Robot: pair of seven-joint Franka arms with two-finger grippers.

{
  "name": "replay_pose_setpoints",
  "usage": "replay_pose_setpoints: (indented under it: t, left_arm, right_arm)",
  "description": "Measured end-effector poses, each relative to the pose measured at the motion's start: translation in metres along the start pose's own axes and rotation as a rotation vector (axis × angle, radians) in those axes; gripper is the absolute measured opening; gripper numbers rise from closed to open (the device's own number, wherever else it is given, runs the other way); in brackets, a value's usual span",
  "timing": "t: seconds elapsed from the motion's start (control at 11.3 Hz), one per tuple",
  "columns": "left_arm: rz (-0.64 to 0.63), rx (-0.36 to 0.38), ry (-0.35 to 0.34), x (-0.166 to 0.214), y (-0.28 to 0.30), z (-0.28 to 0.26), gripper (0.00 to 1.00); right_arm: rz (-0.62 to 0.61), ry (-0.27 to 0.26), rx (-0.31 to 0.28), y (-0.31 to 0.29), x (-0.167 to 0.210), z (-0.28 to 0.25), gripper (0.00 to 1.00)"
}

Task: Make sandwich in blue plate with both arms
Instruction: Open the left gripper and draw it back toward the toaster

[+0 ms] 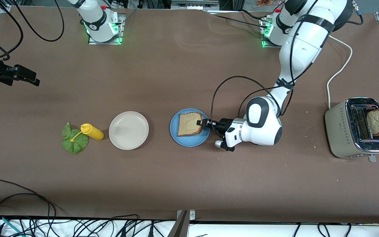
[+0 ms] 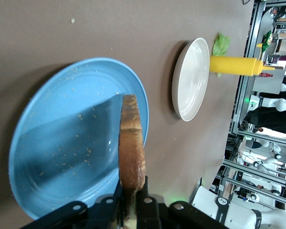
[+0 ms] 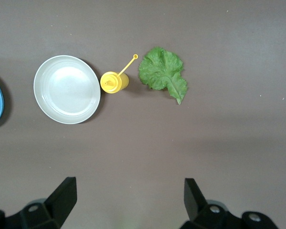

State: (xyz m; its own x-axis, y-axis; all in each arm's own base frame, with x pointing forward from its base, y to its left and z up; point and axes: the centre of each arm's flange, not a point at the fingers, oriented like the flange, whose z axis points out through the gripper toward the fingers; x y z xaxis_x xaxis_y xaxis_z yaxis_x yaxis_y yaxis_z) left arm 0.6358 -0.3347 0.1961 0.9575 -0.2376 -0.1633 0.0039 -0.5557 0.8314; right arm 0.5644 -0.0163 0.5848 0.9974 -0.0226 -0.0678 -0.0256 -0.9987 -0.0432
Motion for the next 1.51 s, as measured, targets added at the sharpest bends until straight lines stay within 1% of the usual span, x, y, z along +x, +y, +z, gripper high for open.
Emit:
replay_pose_setpoints:
  t: [0.18, 0.27, 0.44, 0.53, 0.62, 0.71, 0.8, 0.89, 1.24, 1.33, 1.51]
  left_arm:
    - [-0.004, 0.001, -0.008, -0.001, -0.003, 0.006, 0.31]
    - [-0.005, 0.002, -0.004, -0.001, -0.004, 0.003, 0.45]
    - [-0.010, 0.007, 0.007, 0.002, -0.010, -0.005, 0.70]
    - [0.016, 0.043, 0.004, 0.003, -0.012, -0.011, 0.84]
    - [0.075, 0.123, -0.011, 0.005, -0.008, -0.019, 0.97]
    - [0.142, 0.217, -0.023, 0.007, 0.000, -0.032, 1.00]
    - [0.200, 0.302, -0.025, 0.008, 0.012, -0.049, 1.00]
    - [0.242, 0.371, -0.019, 0.008, 0.022, -0.068, 1.00]
    - [0.332, 0.583, -0.008, 0.005, 0.038, -0.141, 1.00]
    - [0.333, 0.623, -0.008, 0.002, 0.038, -0.165, 1.00]
    - [0.325, 0.712, -0.011, -0.008, 0.036, -0.221, 1.00]
  right_arm:
    - [0.000, 0.000, 0.000, 0.000, 0.000, 0.000, 1.00]
    - [0.000, 0.000, 0.000, 0.000, 0.000, 0.000, 1.00]
    - [0.000, 0.000, 0.000, 0.000, 0.000, 0.000, 1.00]
    - [0.000, 0.000, 0.000, 0.000, 0.000, 0.000, 1.00]
    - [0.000, 0.000, 0.000, 0.000, 0.000, 0.000, 1.00]
    - [0.000, 0.000, 0.000, 0.000, 0.000, 0.000, 1.00]
    - [0.000, 0.001, 0.000, 0.000, 0.000, 0.000, 1.00]
    - [0.000, 0.001, 0.000, 0.000, 0.000, 0.000, 1.00]
    - [0.000, 0.006, 0.000, 0.000, 0.001, 0.000, 1.00]
    - [-0.002, 0.006, 0.000, -0.001, 0.001, 0.000, 1.00]
    - [-0.005, 0.025, -0.006, -0.002, 0.003, -0.002, 1.00]
